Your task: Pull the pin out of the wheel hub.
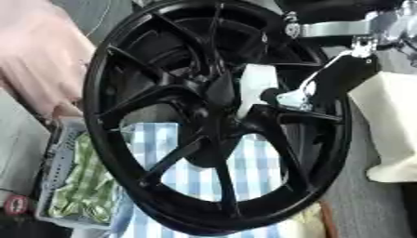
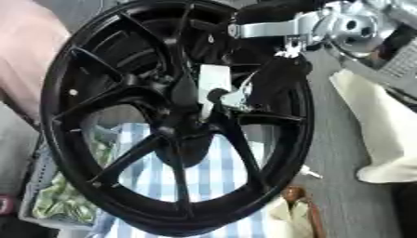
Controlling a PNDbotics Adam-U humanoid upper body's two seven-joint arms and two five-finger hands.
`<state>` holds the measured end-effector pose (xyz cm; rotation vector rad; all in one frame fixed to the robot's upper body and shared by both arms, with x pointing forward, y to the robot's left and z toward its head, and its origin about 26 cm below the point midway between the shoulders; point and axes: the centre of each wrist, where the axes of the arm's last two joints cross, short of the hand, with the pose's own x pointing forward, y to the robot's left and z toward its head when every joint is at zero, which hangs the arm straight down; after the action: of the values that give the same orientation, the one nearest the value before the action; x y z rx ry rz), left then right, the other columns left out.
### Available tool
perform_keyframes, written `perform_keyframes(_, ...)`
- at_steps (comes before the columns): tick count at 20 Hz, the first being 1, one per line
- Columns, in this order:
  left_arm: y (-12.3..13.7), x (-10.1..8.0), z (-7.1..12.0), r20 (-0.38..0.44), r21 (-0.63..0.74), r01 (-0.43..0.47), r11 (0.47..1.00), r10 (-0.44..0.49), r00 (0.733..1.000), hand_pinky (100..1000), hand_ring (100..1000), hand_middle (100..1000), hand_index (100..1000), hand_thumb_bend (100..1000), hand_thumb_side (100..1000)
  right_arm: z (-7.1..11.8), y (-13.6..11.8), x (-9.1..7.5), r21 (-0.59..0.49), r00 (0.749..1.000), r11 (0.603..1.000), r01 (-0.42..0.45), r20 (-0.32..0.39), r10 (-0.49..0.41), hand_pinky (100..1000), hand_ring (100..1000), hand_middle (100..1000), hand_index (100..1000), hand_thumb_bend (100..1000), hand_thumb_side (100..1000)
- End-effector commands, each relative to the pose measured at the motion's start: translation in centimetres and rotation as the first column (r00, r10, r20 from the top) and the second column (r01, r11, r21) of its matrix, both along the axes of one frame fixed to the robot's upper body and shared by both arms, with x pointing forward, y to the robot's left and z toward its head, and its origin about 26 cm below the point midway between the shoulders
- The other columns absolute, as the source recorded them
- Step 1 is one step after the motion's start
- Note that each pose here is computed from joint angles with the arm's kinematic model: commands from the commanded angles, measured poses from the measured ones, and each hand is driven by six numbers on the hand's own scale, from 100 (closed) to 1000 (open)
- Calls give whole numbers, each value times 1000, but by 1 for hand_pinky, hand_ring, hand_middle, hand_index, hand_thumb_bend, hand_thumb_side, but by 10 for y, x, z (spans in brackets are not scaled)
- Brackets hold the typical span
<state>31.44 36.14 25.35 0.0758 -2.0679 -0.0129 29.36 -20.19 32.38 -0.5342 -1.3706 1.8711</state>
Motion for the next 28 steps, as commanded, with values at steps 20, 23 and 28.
perform_keyframes(20, -3, 0, 7, 14, 16, 25, 1000, -25, 1000, 787, 754, 638, 711, 140, 802, -10, -1, -1, 22, 991, 991, 130, -32, -130, 872, 943, 741, 918, 287, 359)
perform_keyframes(23, -4, 0, 7, 12, 17, 27, 1000, -27, 1000, 788, 754, 638, 711, 138, 804, -12, -2, 0, 37, 989, 988, 147, -37, -146, 868, 937, 711, 919, 281, 343)
perform_keyframes(28, -4, 0, 6, 10, 18, 30, 999, -30, 1000, 789, 755, 639, 711, 137, 806, -12, -2, 0, 57, 987, 985, 161, -33, -159, 860, 921, 636, 877, 288, 324)
